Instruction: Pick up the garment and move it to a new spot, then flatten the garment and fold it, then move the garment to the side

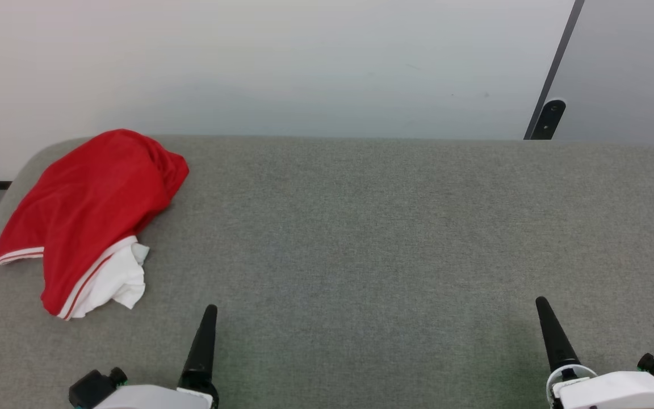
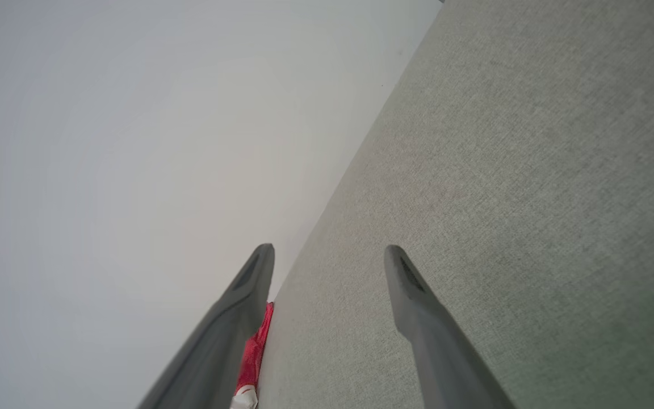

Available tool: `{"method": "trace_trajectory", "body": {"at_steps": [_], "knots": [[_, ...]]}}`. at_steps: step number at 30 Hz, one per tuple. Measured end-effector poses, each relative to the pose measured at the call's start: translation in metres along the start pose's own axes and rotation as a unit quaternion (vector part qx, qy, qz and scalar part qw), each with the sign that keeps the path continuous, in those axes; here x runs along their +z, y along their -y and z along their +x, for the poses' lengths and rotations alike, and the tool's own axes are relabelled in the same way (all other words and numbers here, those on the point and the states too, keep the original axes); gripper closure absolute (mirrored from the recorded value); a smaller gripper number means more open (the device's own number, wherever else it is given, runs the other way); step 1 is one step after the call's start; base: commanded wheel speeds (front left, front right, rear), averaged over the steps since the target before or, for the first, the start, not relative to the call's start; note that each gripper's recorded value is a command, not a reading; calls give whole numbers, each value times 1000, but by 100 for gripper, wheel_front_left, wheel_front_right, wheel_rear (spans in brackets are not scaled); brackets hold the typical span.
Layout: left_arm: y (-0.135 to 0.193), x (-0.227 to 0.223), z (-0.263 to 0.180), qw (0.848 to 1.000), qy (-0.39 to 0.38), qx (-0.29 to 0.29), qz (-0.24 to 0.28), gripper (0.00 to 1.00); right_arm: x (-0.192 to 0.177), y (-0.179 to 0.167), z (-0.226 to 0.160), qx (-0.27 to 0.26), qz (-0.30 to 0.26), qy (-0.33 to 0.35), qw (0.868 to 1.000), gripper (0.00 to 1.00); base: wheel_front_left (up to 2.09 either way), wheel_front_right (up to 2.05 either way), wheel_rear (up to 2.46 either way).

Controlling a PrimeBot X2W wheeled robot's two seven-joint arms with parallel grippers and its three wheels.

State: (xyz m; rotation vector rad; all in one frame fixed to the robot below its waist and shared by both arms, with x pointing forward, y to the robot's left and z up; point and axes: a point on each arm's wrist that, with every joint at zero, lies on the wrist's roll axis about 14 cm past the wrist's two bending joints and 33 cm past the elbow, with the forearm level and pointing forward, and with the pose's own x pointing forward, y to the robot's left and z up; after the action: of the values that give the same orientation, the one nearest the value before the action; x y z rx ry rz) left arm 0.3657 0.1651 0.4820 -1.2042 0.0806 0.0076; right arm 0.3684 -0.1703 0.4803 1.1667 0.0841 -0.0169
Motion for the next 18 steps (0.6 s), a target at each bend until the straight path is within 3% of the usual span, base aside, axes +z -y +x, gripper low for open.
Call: {"method": "trace_trajectory", "body": {"at_steps": [7, 18], "knots": [[3, 3, -2, 996, 6, -8, 89, 0, 1, -2, -1, 6, -99, 1, 995, 0, 0, 0, 0], [10, 15, -10, 977, 21, -24, 213, 0, 9, -3, -10, 13, -221, 14, 975, 0, 0, 0, 0]]}}
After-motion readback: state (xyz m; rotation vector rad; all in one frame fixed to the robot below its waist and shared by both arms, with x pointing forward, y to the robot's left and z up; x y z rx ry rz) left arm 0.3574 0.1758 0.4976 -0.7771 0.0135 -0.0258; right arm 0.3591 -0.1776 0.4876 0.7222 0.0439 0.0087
